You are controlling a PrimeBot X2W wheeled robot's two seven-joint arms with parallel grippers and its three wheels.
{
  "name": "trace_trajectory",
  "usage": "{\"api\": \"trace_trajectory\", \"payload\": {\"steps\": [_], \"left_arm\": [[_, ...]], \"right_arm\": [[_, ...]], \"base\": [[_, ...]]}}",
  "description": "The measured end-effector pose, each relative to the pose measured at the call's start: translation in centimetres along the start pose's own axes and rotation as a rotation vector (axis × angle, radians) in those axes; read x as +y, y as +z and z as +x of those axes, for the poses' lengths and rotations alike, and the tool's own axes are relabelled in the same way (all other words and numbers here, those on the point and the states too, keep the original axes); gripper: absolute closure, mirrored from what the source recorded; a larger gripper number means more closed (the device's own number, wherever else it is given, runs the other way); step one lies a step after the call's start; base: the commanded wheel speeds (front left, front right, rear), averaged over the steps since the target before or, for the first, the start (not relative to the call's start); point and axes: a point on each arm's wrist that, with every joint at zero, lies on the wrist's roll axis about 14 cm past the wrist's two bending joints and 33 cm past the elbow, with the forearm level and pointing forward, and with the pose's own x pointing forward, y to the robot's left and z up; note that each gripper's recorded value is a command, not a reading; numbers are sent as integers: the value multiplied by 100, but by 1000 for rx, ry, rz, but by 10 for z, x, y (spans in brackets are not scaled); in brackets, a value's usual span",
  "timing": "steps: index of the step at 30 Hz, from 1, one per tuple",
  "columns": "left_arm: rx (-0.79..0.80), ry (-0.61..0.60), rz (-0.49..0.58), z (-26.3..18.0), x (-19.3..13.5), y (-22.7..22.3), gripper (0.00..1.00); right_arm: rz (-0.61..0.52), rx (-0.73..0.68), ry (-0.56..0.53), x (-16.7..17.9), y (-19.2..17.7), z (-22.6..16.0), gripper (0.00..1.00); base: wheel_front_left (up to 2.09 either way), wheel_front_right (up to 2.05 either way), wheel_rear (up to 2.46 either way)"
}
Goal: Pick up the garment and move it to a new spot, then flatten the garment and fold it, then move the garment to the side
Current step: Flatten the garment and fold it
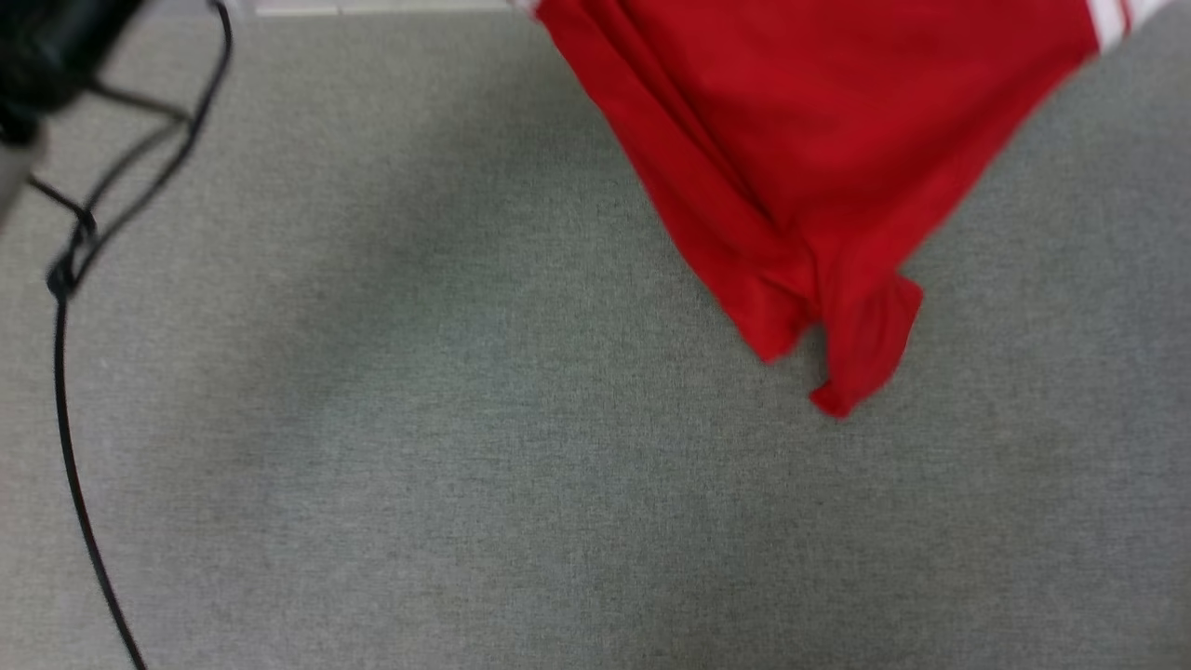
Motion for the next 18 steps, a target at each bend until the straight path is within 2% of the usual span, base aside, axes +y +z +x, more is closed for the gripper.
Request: {"api": "trace_trajectory", "payload": {"steps": [10,18], "left_arm": [[-123,88,93,59,51,31,100],[-264,161,109,77,84,64,100]], "right_arm": [[-102,-118,-107,-23,49,63,100],[-123,-248,-168,-38,95,89,100]], "base": [[0,0,0],[0,0,0]]}}
